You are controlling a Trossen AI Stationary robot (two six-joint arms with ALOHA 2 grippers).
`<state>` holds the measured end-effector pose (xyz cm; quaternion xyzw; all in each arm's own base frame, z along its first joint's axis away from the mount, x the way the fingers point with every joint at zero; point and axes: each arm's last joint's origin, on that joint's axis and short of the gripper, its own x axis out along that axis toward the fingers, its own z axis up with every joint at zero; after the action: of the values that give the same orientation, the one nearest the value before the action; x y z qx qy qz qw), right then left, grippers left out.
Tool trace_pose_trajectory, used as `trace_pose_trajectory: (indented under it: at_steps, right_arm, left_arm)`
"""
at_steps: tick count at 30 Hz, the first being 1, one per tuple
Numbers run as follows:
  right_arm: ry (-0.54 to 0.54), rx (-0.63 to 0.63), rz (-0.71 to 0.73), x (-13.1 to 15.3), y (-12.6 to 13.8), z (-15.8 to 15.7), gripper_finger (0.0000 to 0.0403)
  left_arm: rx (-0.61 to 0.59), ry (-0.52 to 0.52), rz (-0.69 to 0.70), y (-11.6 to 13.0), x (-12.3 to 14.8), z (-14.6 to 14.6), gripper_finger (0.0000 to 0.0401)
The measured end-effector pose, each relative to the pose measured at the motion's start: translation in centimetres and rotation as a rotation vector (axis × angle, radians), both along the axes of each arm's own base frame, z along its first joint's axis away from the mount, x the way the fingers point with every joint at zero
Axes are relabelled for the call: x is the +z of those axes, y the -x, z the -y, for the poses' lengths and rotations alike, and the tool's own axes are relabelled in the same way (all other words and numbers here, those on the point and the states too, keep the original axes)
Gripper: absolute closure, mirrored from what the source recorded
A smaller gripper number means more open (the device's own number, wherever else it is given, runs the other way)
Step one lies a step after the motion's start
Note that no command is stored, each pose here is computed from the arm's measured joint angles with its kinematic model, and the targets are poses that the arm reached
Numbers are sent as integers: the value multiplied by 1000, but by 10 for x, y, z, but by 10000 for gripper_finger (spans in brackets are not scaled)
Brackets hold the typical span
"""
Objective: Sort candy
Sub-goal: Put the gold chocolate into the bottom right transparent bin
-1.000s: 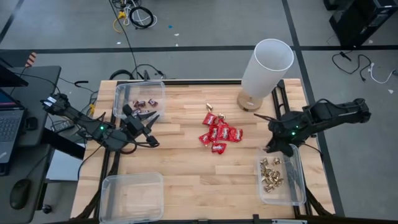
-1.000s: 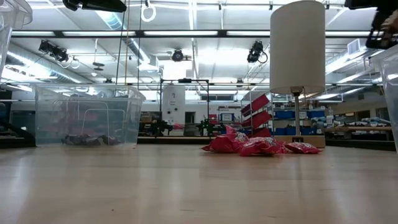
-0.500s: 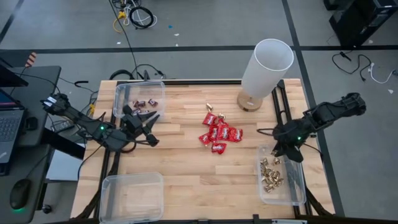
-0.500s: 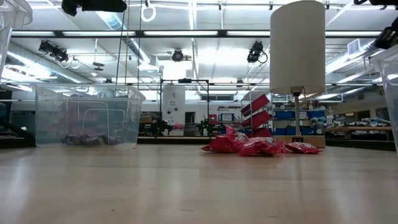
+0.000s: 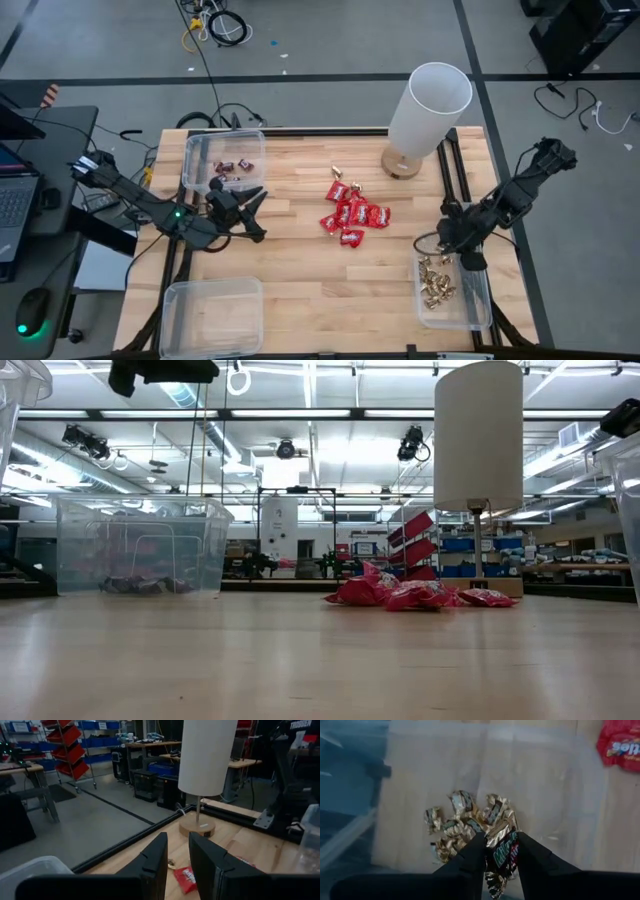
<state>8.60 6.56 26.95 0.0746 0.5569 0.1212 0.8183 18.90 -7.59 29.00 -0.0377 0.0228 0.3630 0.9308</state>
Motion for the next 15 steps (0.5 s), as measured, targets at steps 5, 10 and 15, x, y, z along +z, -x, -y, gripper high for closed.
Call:
trace_pose_trajectory:
  at_steps: [5, 10, 15]
  right_arm:
    - [28, -4, -66, -6, -1, -12, 313]
    - [53, -11, -142, -12, 1, -25, 313]
    - [56, -18, -237, -18, 7, -39, 313]
  left_arm:
    - [-1, 14, 24, -8, -3, 5, 319]
    - [-1, 21, 35, -16, -7, 9, 319]
    - [-2, 25, 43, -20, -9, 11, 319]
